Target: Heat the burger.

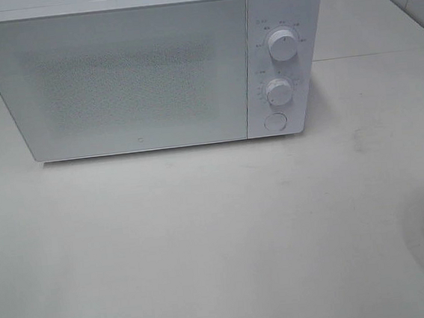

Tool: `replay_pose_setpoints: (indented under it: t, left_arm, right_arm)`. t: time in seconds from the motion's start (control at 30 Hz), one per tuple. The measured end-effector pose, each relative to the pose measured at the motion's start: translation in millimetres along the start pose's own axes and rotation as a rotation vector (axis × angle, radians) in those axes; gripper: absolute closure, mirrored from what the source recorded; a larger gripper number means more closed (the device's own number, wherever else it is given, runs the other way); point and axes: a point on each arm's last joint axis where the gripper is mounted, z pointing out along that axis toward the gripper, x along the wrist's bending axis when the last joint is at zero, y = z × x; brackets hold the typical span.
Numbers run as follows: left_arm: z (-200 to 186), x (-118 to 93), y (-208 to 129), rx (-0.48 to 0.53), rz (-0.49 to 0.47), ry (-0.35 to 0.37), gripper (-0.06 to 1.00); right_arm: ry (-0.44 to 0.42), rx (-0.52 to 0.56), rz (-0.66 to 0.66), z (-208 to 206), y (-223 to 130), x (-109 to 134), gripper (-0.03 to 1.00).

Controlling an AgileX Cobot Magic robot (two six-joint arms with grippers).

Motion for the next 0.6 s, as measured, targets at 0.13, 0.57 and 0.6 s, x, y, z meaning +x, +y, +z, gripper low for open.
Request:
replay_pose_setpoints:
  t: [0.13,0.57,0.6]
  left_arm:
    - [-8.2,-1.5,-4.9,-0.064,-0.013,0.038,-0.04]
    - [-9.3,-2.4,-5.7,-0.081,-0.045,0.099,-0.04]
    - [-9.3,-2.4,-5.7,-0.081,-0.045,0.099,-0.04]
  right_arm:
    - [0.000,0.000,0.000,0.0,0.0,0.0,0.20]
    - [0.000,0.000,0.000,0.0,0.0,0.0,0.20]
    - [0.000,0.000,0.000,0.0,0.0,0.0,0.20]
